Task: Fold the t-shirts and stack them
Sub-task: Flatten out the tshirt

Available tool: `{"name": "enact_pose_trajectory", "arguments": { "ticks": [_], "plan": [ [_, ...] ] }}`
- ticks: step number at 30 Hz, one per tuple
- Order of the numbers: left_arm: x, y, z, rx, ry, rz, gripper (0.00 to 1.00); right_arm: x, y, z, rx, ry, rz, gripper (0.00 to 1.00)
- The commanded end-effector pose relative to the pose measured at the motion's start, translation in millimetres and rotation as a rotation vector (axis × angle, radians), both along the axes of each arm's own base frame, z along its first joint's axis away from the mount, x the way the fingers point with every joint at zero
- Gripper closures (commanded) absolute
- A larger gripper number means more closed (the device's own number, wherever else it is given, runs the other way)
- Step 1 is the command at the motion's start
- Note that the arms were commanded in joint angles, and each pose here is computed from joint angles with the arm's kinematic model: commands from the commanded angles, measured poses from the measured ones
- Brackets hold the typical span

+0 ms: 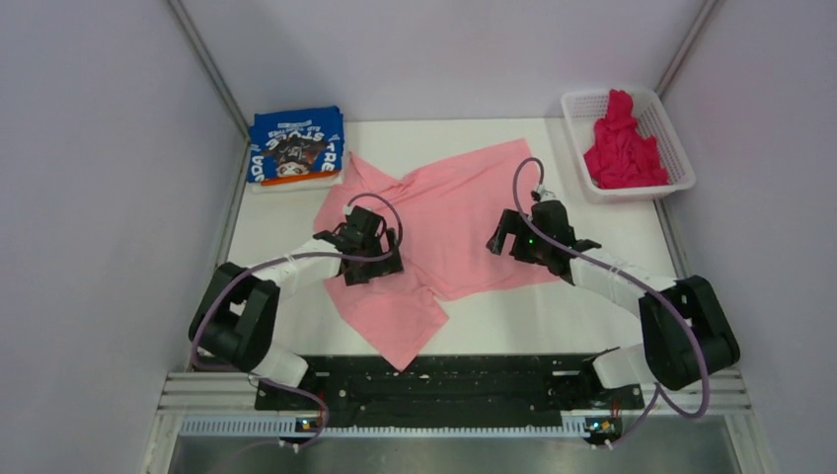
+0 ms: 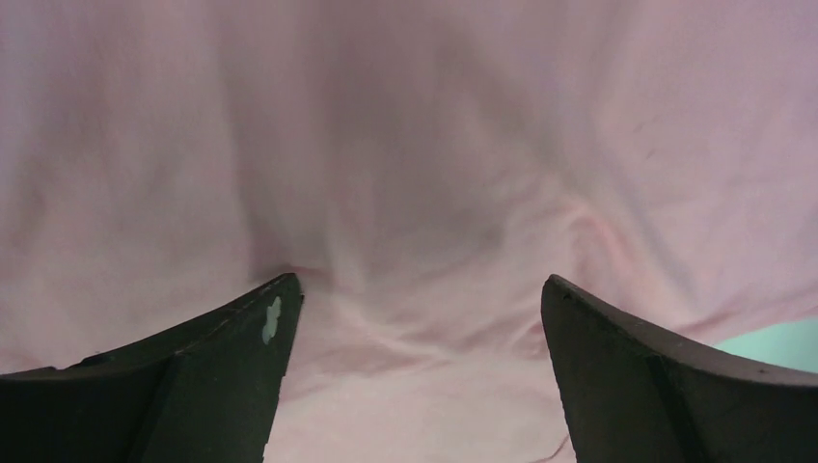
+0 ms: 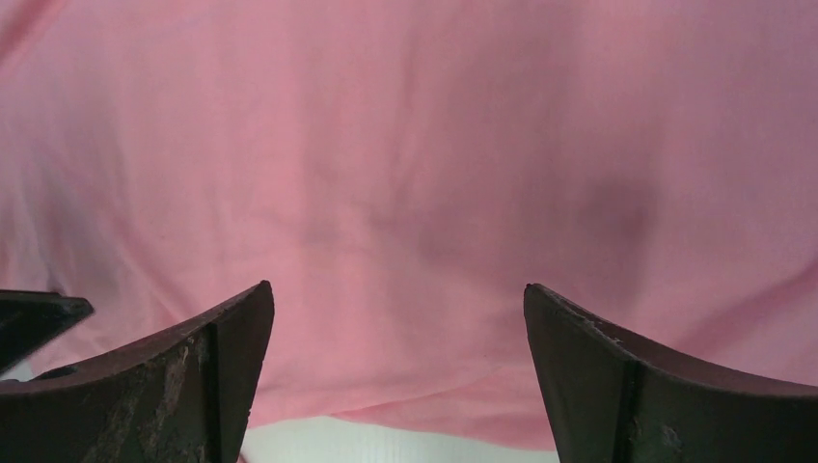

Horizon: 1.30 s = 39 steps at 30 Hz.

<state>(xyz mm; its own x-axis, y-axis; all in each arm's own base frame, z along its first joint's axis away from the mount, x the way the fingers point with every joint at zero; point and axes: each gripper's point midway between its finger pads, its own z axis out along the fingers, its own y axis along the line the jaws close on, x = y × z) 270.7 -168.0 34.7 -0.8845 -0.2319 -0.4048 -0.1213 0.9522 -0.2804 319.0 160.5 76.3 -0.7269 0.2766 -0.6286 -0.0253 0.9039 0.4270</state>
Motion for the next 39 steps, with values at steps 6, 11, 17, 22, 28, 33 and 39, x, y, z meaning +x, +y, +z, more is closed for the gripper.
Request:
{"name": "enact_pose_trajectory", "arguments": {
  "ticks": [6, 11, 17, 22, 28, 33, 39],
  "plan": [
    [107.3, 16.8, -16.8, -0.168, 0.012, 0.109, 0.01, 13.8, -6.0, -36.8, -0.026, 0.047, -0.085, 0.01],
    [160.9, 21.4, -11.9, -0.145, 0.021, 0.102, 0.01, 36.6, -11.5, -46.5, -0.095, 0.062, -0.135, 0.01],
    [162.7, 17.5, 39.6, -0.150, -0.085, 0.033, 0.01, 67.3, -10.2, -6.1, -0.119, -0.045, -0.143, 0.01],
    [118.9, 15.6, 88.0, -0.158, -0.166, 0.004, 0.01, 70.1, -36.5, 31.4, -0.169, -0.098, -0.252, 0.01],
    [49.5, 29.5, 97.2, -0.087, -0.164, 0.050, 0.01, 38.4, -79.3, 30.7, -0.155, -0.072, -0.401, 0.01],
    [-5.0, 48.4, 70.2, 0.082, -0.076, 0.083, 0.01, 8.6, -101.0, 19.5, -0.091, -0.042, -0.487, 0.01],
    [-42.8, 49.5, 34.4, 0.141, 0.039, 0.086, 0.11, -5.9, -117.0, 29.1, -0.123, -0.071, -0.537, 0.01]
  ]
}}
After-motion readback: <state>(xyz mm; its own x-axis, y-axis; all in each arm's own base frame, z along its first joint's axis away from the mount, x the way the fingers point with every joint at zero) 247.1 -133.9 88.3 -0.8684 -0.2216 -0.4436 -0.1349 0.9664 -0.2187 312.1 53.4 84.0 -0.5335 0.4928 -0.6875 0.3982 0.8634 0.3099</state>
